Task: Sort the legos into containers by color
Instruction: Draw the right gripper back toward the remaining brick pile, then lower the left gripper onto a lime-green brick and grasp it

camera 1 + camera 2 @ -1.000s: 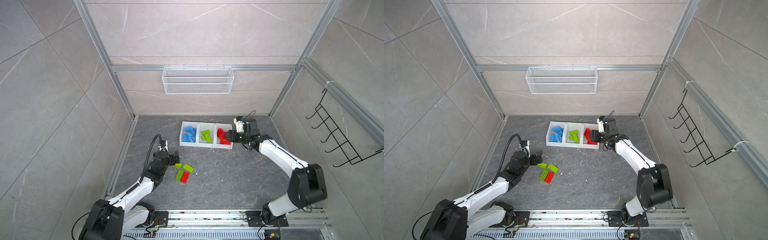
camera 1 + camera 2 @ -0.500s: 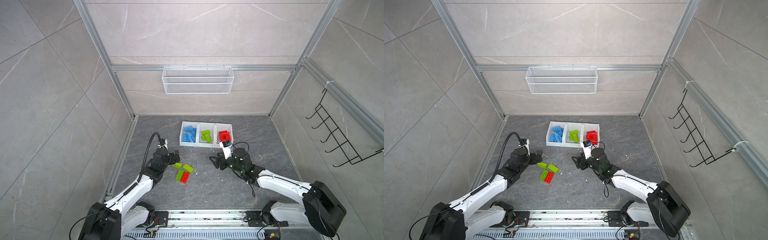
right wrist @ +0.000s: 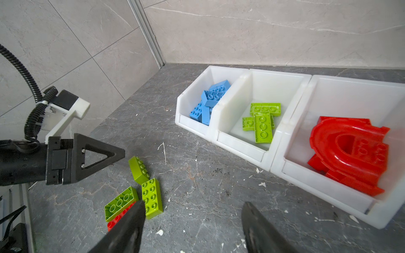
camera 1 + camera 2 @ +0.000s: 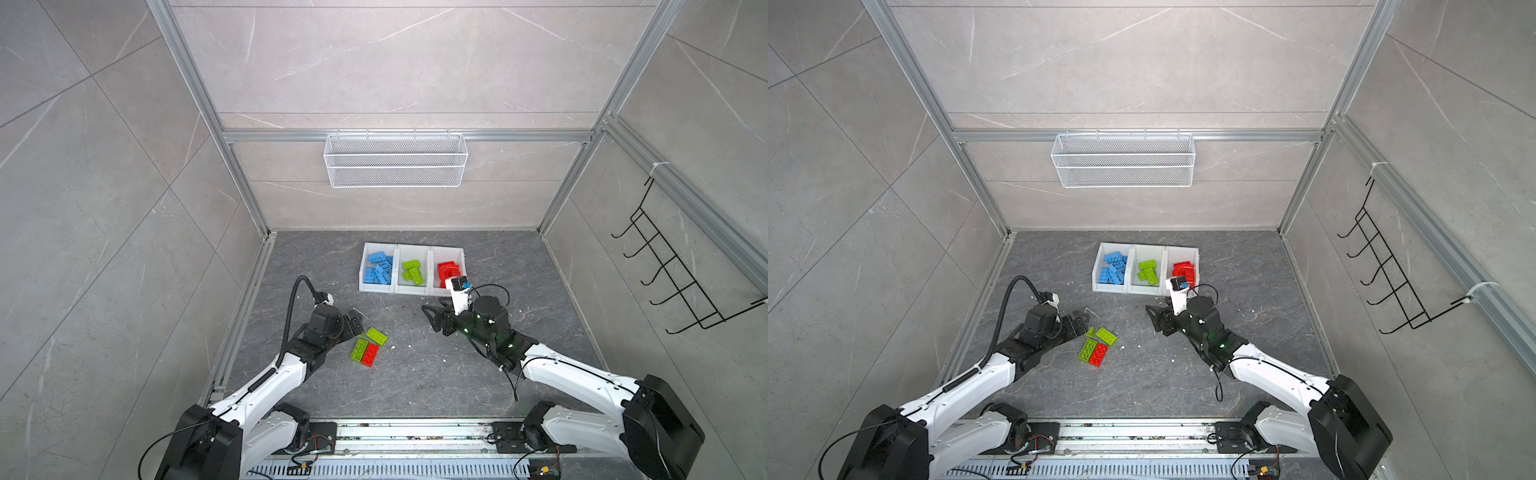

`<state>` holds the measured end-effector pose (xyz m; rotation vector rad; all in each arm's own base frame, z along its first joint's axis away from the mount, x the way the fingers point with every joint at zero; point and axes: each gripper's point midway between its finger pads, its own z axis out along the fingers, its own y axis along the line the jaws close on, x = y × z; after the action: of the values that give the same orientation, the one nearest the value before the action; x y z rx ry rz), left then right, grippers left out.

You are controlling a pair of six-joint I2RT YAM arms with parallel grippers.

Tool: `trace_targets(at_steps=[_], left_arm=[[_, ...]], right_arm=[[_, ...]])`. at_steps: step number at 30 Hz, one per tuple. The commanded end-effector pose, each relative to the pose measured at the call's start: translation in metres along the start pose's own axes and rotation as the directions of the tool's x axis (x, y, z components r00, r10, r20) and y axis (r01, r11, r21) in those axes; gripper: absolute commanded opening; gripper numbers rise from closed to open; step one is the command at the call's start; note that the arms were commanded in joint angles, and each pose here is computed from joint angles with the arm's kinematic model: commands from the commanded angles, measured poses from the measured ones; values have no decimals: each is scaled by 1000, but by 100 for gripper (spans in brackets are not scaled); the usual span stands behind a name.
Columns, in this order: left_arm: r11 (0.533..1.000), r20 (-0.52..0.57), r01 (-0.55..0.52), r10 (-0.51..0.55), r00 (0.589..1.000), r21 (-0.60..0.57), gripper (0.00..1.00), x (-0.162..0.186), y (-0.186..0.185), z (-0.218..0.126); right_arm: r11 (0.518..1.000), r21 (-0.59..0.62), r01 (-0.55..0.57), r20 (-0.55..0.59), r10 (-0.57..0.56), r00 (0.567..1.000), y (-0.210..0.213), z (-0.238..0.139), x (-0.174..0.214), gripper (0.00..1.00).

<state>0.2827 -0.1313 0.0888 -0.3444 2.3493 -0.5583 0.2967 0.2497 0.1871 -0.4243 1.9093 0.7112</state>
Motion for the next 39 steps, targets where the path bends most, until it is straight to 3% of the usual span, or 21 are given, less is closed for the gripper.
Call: trace_targets(at_steps=[1,15,22,26,32,39], left_arm=[[998,-18,36,-35,999,57,94,4,-16,7],[1000,-54,-30,30,998,3,91,0,-19,58],[997,-85,-47,52,995,57,77,-1,-35,77],[997,-104,-67,72,992,50,71,0,-36,80],[987,-149,-153,143,978,-57,64,11,-13,74],[961,-156,-241,219,963,-139,62,13,6,66]], right_arm=[[1000,9,28,-3,-28,1000,0,0,2,72],[999,6,38,-27,-38,999,0,4,6,73],[999,16,48,-42,-47,998,-2,7,8,74],[998,26,53,-44,-52,998,-4,7,8,74],[998,25,54,-48,-53,997,-4,7,8,74],[999,7,38,-57,-38,998,-1,10,12,74]])
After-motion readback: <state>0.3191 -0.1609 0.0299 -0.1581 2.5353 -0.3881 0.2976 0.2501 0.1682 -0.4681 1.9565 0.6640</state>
